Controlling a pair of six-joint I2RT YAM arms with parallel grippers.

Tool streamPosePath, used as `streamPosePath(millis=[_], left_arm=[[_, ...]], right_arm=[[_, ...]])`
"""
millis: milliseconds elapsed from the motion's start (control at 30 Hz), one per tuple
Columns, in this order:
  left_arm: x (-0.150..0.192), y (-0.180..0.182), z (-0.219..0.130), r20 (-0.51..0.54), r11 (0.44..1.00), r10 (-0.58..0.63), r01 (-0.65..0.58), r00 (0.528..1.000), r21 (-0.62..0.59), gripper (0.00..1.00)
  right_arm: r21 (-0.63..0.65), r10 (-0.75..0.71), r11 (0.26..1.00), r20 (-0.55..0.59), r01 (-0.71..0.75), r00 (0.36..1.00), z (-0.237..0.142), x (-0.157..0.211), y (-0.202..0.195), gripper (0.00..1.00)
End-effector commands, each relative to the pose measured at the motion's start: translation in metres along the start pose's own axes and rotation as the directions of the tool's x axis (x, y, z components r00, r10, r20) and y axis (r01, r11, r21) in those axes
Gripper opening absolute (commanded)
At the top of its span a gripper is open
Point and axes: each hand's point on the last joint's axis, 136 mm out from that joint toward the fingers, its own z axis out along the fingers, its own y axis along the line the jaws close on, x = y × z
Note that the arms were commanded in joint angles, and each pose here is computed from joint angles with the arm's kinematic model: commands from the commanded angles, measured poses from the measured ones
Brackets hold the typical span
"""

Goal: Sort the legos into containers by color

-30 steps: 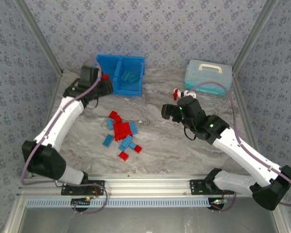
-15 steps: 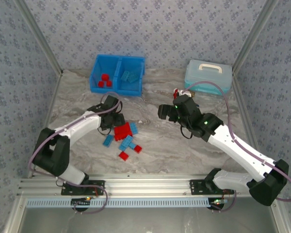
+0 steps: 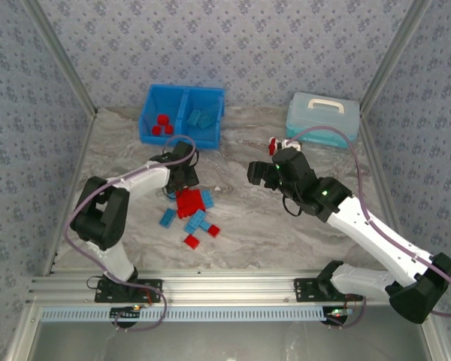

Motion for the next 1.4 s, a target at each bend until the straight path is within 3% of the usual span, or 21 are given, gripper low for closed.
streamPosePath(millis=[0, 200, 467, 633, 700, 800, 900, 1067, 1367], left_arm=[[-0.01, -0.005, 0.005, 0.023, 1.0, -0.004, 0.004, 1.0, -0.016, 0.6], [-0.008, -0.004, 0.009, 0.011, 0.999, 0.006, -0.006, 1.0, -0.038, 0.41], [-0.033, -0.015, -0.024, 0.067, 0.999, 0.048, -0.047, 0.997, -0.018, 0.29], [-0.077, -0.02, -0.077, 0.21, 0.996, 0.087, -0.086, 0.974, -0.016, 0.27], [-0.101, -0.017, -0.096, 0.267, 0.996, 0.091, -0.089, 0.959, -0.022, 0.27], [-0.136, -0.008, -0.11, 0.314, 0.998, 0.067, -0.064, 0.947, -0.021, 0.27], [-0.174, 0.0, -0.117, 0.357, 0.999, 0.052, -0.044, 0.933, -0.031, 0.27], [-0.236, 0.008, -0.105, 0.392, 0.999, 0.024, -0.01, 0.92, -0.037, 0.26], [-0.294, -0.009, -0.03, 0.306, 0.998, 0.06, -0.061, 0.95, -0.007, 0.28]], right_arm=[[0.013, -0.005, 1.0, 0.018, 0.005, 1.0, -0.008, -0.005, -0.003, 1.0], [0.027, -0.005, 1.0, 0.005, 0.005, 1.0, -0.009, -0.002, -0.007, 1.0], [0.015, 0.003, 1.0, 0.012, -0.003, 1.0, -0.01, -0.005, -0.004, 1.0], [-0.046, -0.009, 0.999, -0.026, 0.008, 1.0, -0.01, 0.003, 0.008, 1.0], [-0.134, -0.066, 0.989, -0.033, 0.061, 0.997, -0.01, 0.006, 0.025, 1.0], [-0.26, -0.136, 0.958, -0.032, 0.123, 0.99, -0.014, 0.016, 0.053, 1.0], [-0.29, -0.187, 0.941, -0.016, 0.174, 0.982, -0.018, 0.021, 0.069, 1.0], [-0.265, -0.21, 0.944, -0.028, 0.195, 0.977, -0.017, 0.026, 0.075, 1.0], [-0.226, -0.197, 0.957, -0.039, 0.184, 0.98, -0.022, 0.03, 0.074, 1.0]])
